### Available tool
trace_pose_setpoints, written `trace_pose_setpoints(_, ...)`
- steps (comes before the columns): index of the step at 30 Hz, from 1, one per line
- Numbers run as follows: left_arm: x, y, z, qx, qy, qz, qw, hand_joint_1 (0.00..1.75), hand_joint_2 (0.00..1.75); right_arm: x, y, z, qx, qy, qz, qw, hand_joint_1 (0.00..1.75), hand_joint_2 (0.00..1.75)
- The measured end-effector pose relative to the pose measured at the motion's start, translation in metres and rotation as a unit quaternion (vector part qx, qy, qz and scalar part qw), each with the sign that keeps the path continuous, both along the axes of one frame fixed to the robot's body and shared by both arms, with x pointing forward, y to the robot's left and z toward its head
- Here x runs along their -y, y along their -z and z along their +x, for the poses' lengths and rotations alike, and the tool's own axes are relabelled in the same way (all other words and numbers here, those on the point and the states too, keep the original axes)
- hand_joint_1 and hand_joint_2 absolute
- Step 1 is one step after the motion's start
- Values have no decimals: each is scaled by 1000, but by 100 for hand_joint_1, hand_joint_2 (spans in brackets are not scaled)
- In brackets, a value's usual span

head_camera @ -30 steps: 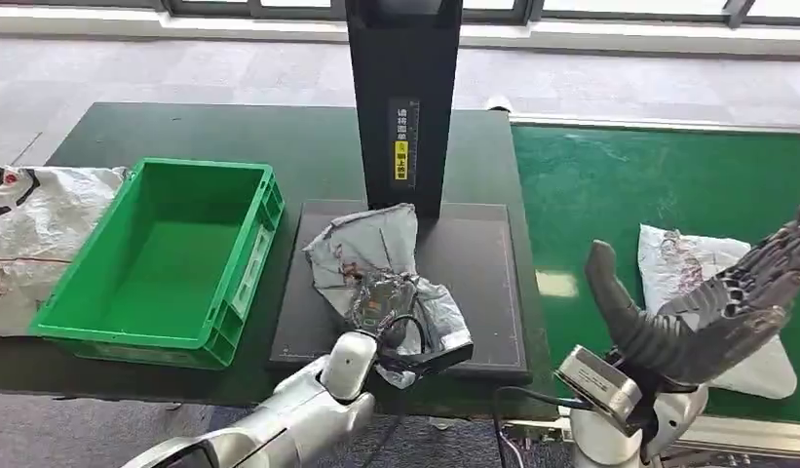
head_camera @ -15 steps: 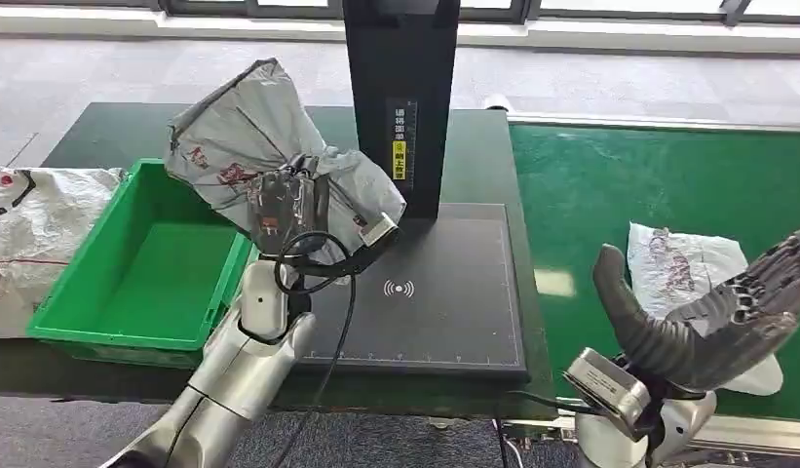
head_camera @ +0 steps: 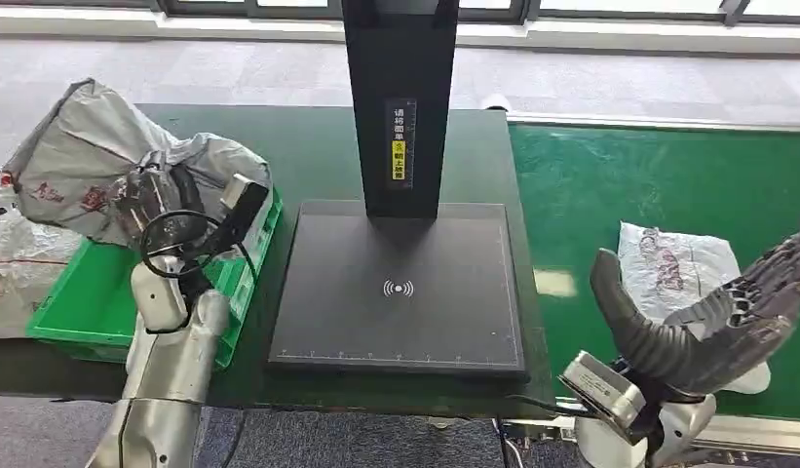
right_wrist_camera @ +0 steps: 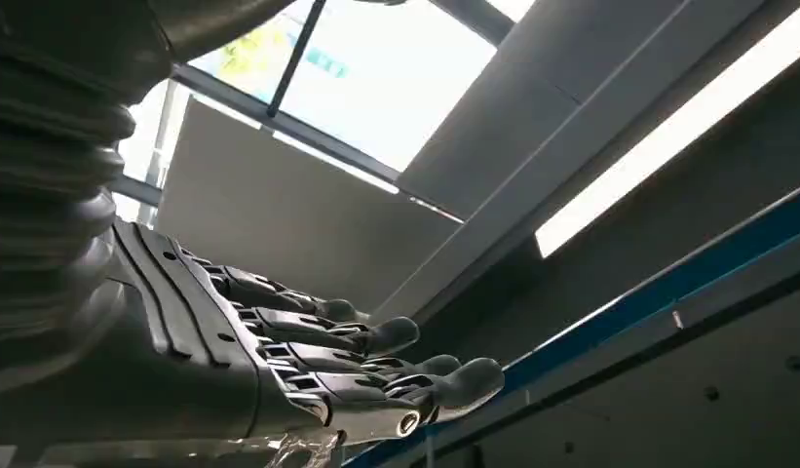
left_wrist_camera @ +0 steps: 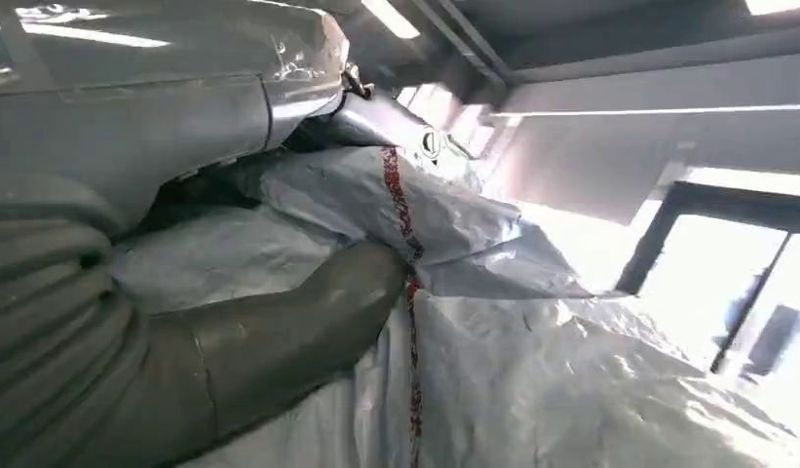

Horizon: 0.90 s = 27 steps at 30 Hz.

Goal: Moved the parcel from conveyor to table for the left to box.

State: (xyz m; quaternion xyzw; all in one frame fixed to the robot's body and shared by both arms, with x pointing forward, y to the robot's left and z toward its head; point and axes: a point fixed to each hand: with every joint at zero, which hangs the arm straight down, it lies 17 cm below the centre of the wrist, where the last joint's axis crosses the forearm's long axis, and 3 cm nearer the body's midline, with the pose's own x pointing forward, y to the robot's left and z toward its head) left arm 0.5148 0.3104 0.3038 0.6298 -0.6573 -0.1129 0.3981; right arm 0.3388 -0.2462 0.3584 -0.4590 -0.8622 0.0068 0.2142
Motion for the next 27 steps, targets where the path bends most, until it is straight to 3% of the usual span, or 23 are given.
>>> trace_pose_setpoints(7, -61, 34, -4, -33, -53, -26, 998, 175, 175, -1, 0, -1, -2, 3, -6, 1000, 0, 175)
trace_pose_setpoints(19, -107, 78, -13, -76, -99, -59, 990, 175, 175, -2, 1, -1, -5, 6, -10, 1000, 0, 175)
trace_pose_setpoints(20, -108, 80, -13, -78, -101, -61, 990, 0, 175, -2, 1, -1, -5, 7, -11, 1000, 0, 175)
trace_pose_setpoints(27, -114, 89, -13, -91, -104, -53, 989, 0, 175, -1, 1, -1, -7, 8, -10, 1000, 0, 175)
